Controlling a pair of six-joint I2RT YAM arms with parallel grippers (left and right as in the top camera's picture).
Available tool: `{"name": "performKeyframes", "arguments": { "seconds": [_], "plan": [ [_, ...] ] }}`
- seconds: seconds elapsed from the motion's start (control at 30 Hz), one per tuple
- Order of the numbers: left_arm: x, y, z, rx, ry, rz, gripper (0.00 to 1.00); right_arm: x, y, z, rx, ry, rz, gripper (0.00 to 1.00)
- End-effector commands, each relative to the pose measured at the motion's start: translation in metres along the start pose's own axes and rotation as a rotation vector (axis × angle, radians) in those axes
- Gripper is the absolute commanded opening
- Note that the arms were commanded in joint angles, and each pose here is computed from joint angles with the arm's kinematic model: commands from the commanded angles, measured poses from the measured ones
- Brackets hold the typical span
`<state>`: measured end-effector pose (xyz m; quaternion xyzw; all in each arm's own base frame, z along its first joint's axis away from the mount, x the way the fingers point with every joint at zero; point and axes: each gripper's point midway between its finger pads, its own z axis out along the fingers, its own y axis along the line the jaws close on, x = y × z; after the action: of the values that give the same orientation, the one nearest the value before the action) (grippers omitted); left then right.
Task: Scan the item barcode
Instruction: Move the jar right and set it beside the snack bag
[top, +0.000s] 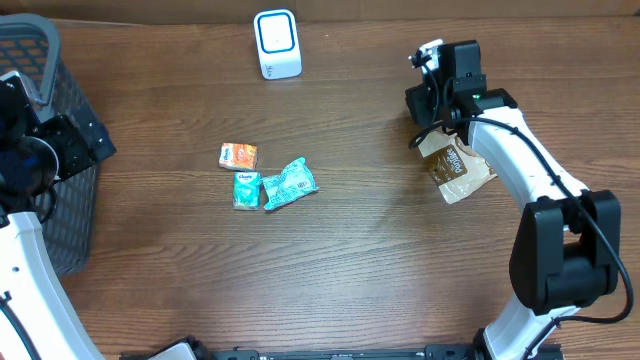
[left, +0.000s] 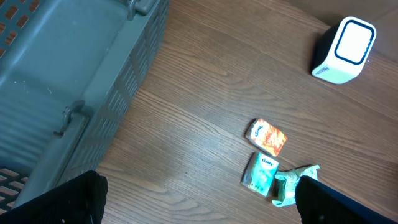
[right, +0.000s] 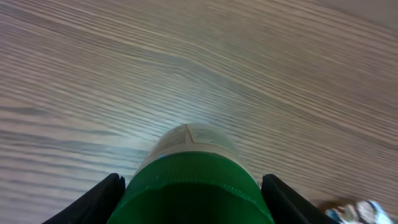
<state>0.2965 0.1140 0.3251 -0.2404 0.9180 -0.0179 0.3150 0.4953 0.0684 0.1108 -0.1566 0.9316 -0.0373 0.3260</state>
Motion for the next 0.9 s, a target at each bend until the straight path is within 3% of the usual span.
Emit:
{"name": "performKeyframes", "arguments": {
  "seconds": [0.0, 0.2, 0.43, 0.57, 0.63, 0.87],
  "plan": [
    [-0.002, -0.001, -0.001, 0.008, -0.006, -0.016, 1.00, 0.013, -0.018, 0.016, 0.085, 0.050, 0.008, 0.46],
    [-0.002, -0.001, -0.001, 0.008, -0.006, -0.016, 1.00, 0.055, -0.032, 0.038, 0.086, 0.184, 0.043, 0.47],
    [-0.002, -0.001, -0.001, 0.008, -0.006, -0.016, 1.00, 0.074, -0.042, 0.035, 0.032, 0.237, 0.230, 0.49],
    [-0.002, -0.001, -0.001, 0.008, -0.006, -0.016, 0.99, 0.077, -0.040, 0.034, -0.022, 0.243, 0.256, 0.61],
    [-0.002, -0.001, -0.001, 0.008, -0.006, -0.016, 0.99, 0.075, -0.040, 0.032, -0.022, 0.248, 0.259, 1.00],
    [-0.002, -0.001, -0.001, 0.008, -0.006, -0.016, 0.99, 0.026, -0.055, -0.006, -0.012, 0.203, 0.274, 1.00]
  ]
}}
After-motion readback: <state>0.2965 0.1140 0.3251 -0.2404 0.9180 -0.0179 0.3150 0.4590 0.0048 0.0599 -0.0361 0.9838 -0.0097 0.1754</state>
